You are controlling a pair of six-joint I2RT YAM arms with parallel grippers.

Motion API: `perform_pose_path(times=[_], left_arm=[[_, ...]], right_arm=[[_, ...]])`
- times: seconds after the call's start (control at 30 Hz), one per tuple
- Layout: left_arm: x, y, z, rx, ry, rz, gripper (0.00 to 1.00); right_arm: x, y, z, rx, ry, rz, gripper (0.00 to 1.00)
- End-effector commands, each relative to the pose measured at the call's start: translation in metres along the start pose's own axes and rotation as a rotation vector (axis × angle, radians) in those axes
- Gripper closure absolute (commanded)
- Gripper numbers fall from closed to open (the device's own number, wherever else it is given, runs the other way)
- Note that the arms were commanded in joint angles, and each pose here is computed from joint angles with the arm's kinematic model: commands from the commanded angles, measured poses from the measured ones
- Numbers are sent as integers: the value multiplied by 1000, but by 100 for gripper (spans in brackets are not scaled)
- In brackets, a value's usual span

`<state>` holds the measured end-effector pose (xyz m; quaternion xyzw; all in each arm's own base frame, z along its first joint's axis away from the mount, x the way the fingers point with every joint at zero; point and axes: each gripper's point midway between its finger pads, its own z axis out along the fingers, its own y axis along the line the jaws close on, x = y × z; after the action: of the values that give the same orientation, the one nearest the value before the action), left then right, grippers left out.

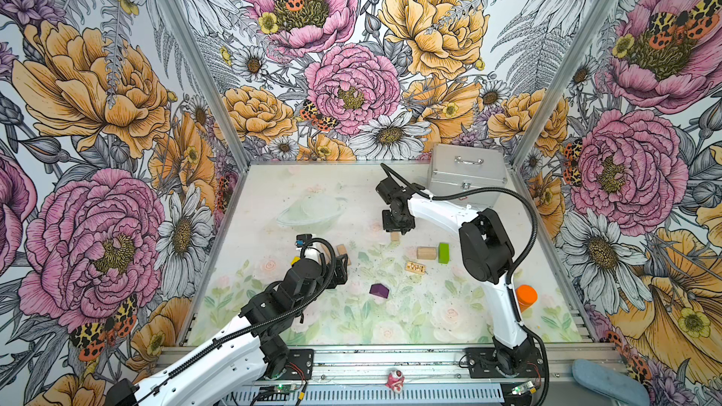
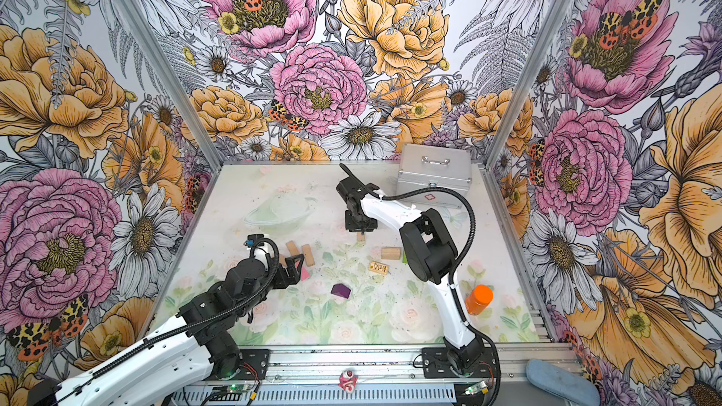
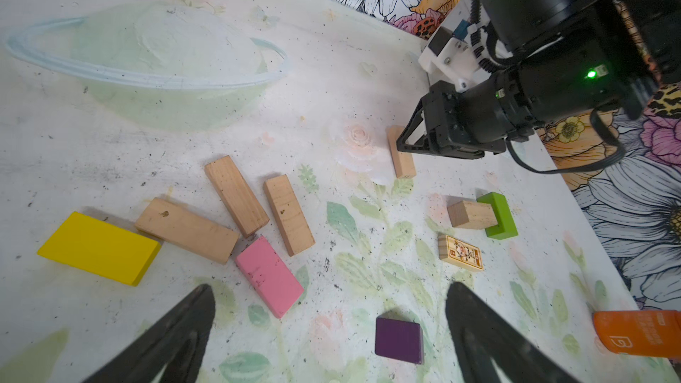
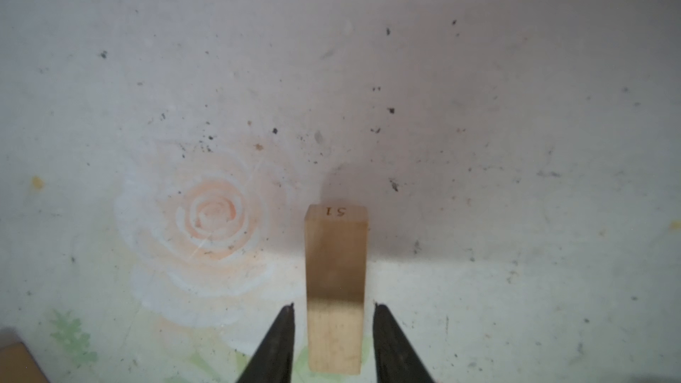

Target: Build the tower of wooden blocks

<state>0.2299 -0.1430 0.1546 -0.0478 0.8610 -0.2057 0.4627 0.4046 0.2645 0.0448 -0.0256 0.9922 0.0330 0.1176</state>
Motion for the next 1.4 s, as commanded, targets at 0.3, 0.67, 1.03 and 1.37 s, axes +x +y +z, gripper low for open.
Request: perform_pose_path(times=[0.3,0.67,1.03,1.37], left_arm=[[0,-1,13,-85,55,32,1],[11,-14,42,-150,153,42,10],[25,-7,78,-234,298,-7,32],[36,-3,106,-302,367,-36,45]], right_arm=[[-4,7,-54,-65,-89,-26,42],[48,-26,-106,-106,-148,-34,33],[87,-45,-129,-177,-192,-27,29],[99,-59,-139,-206,-246,-11,12]])
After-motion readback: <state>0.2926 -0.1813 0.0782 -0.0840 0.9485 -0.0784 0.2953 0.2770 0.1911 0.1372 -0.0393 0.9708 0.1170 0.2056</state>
